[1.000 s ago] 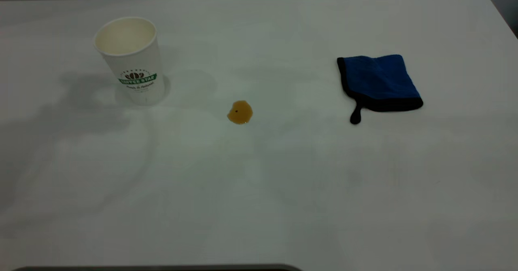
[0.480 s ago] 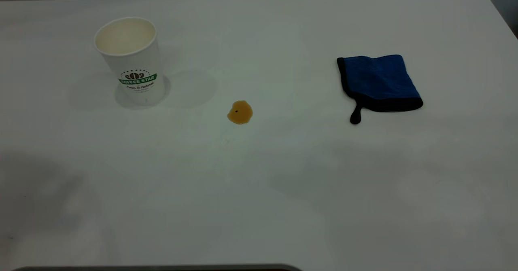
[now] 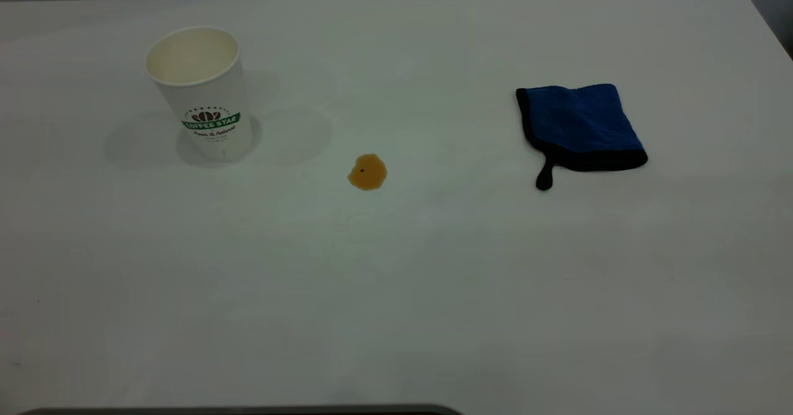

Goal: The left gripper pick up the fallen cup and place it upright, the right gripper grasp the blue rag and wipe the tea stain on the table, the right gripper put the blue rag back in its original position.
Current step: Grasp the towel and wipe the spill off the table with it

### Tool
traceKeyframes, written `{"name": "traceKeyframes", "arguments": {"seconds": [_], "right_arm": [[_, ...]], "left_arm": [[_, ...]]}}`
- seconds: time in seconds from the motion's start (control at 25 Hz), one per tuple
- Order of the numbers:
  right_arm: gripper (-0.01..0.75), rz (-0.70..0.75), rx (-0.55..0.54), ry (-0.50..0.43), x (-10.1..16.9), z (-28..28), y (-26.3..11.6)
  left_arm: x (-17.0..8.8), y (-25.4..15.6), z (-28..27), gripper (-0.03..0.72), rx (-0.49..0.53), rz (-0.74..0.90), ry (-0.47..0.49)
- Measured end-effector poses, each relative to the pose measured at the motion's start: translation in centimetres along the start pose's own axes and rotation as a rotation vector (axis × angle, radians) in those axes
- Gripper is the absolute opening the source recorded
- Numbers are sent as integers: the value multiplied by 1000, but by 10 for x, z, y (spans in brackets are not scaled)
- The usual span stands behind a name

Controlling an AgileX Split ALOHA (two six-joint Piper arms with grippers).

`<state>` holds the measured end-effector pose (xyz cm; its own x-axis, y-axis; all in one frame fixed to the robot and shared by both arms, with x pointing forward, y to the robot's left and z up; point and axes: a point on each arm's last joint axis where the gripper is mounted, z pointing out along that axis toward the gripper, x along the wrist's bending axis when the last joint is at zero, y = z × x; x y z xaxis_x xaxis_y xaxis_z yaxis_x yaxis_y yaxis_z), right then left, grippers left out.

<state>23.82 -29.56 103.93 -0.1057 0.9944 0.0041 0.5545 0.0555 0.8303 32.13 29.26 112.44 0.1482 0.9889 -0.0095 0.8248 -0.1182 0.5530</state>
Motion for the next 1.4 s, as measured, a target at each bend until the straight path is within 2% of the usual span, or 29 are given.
{"name": "traceKeyframes", "arguments": {"seconds": [0.28, 0.6, 1.04, 1.12, 1.24, 1.4], "right_arm": [[546, 0, 0, 0, 0, 0, 0], [546, 0, 0, 0, 0, 0, 0], [546, 0, 0, 0, 0, 0, 0], [546, 0, 0, 0, 0, 0, 0], [546, 0, 0, 0, 0, 0, 0], [546, 0, 0, 0, 0, 0, 0]], "left_arm": [[-4, -62, 22, 428, 13, -2, 5], [-7, -102, 31, 428, -74, 1, 15], [-8, -110, 35, 428, -142, 2, 23], [-8, -114, 32, 428, -180, 5, 27], [-10, -127, 24, 428, -291, 13, 37], [-11, -131, 22, 428, -313, 16, 39]]}}
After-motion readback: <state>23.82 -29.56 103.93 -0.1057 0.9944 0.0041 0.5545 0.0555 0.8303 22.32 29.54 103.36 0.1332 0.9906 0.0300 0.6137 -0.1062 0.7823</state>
